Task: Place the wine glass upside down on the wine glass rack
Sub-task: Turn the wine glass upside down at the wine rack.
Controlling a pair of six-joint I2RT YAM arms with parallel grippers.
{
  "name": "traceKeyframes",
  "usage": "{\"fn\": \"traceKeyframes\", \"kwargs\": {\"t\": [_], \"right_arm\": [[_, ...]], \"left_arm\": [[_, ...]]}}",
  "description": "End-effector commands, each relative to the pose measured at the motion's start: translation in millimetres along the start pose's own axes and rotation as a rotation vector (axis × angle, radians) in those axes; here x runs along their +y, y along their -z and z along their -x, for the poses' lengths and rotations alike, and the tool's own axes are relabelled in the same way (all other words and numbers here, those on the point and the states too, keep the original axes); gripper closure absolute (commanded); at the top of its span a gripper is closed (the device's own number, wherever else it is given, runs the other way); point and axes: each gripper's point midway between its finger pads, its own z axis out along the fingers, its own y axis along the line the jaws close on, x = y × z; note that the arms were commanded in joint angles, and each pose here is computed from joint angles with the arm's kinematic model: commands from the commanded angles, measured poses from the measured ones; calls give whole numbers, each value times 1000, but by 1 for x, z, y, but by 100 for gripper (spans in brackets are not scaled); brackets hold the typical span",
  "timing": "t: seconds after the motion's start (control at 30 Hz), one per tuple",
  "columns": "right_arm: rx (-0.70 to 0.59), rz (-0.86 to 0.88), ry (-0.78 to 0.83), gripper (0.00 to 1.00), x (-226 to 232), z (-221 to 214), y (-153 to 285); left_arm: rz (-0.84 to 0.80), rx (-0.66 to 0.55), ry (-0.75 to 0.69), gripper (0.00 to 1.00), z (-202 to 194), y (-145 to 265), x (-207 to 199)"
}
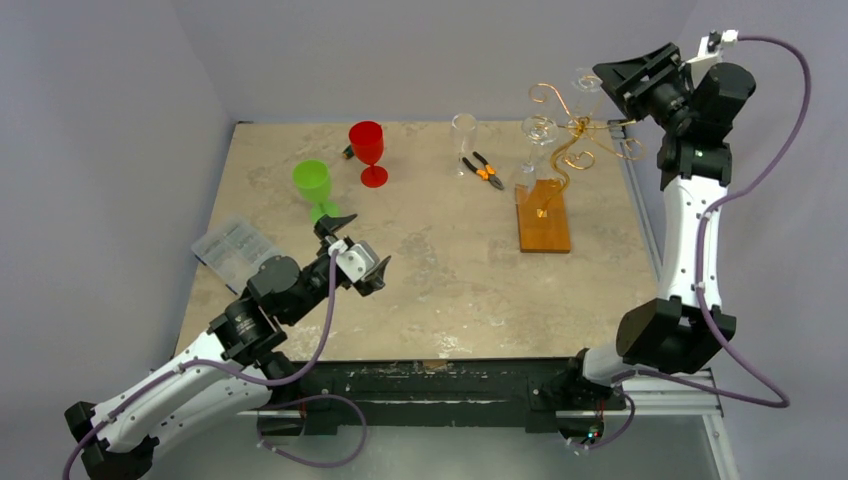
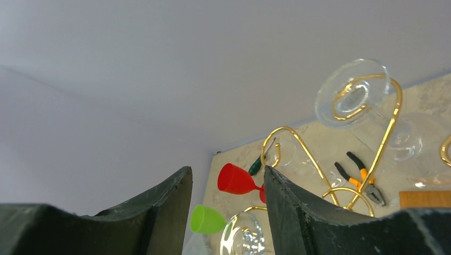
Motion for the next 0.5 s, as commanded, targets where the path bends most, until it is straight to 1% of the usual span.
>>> {"fn": "traceKeyframes", "kwargs": {"t": [0.0,0.1,0.17,0.27,0.47], "right_arm": [[-3,206,247,48,62,2,34],[26,275,345,48,82,-8,52],[51,304,399,48,90,-18,64],[79,337,477,48,98,-32,82],[112,373,626,47,105,-57,115]], "left_arm": [[16,-45,85,2,17,-3,6],[-6,-47,209,1,26,-8,9],[-22,-41,317,1,38,-11,13],[-45,-42,461,1,59,-15,20],[-97,-9,687,1,91,-36,26]]}}
